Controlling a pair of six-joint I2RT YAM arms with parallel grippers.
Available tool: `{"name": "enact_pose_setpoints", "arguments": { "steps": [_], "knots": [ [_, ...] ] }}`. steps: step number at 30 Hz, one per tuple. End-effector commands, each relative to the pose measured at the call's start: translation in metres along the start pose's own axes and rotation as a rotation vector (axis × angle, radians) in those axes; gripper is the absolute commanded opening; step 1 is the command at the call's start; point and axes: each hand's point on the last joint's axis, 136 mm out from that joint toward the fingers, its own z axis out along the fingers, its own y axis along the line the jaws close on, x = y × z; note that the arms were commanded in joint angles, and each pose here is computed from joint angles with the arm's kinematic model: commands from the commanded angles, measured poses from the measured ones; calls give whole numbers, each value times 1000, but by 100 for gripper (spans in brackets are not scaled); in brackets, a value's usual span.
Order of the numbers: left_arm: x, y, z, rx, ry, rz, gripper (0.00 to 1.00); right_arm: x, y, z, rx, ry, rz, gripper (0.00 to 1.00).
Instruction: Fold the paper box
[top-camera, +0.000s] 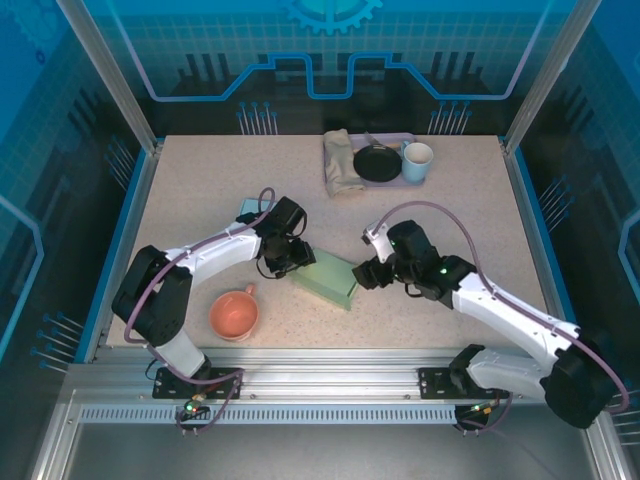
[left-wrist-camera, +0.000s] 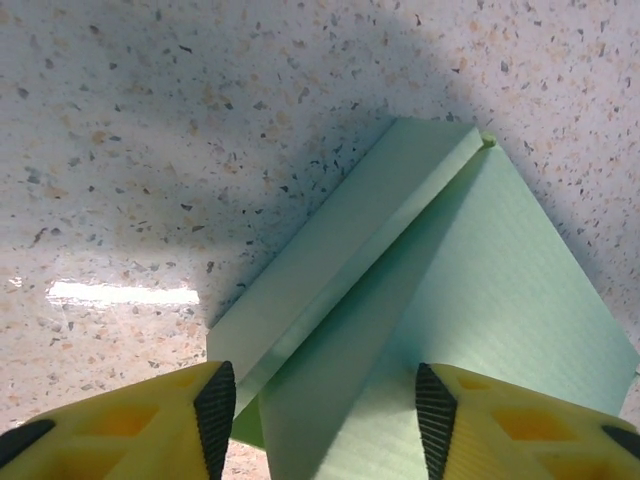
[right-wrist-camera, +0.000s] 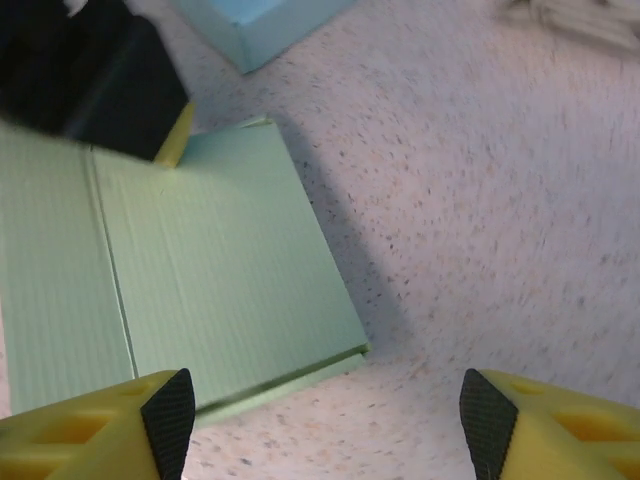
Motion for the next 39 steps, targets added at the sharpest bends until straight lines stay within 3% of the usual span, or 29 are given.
{"name": "enact_pose_setpoints", "arguments": {
  "steps": [1, 7, 15, 30, 39],
  "knots": [
    [5, 11, -4, -34, -14, 5, 57, 15, -3, 14, 73, 141, 379, 73],
    [7, 19, -6, -58, -19, 6, 67, 23, 8, 48, 158, 227, 461, 73],
    [10, 31, -4, -92, -23, 25, 68, 51, -3, 61, 299, 269, 468, 75],
    [8, 29, 13, -108, 8, 37, 68, 73, -30, 77, 371, 308, 484, 76],
    [-19, 20, -21, -166, -111, 108, 73, 66, -61, 75, 395, 286, 522, 75]
  ]
}}
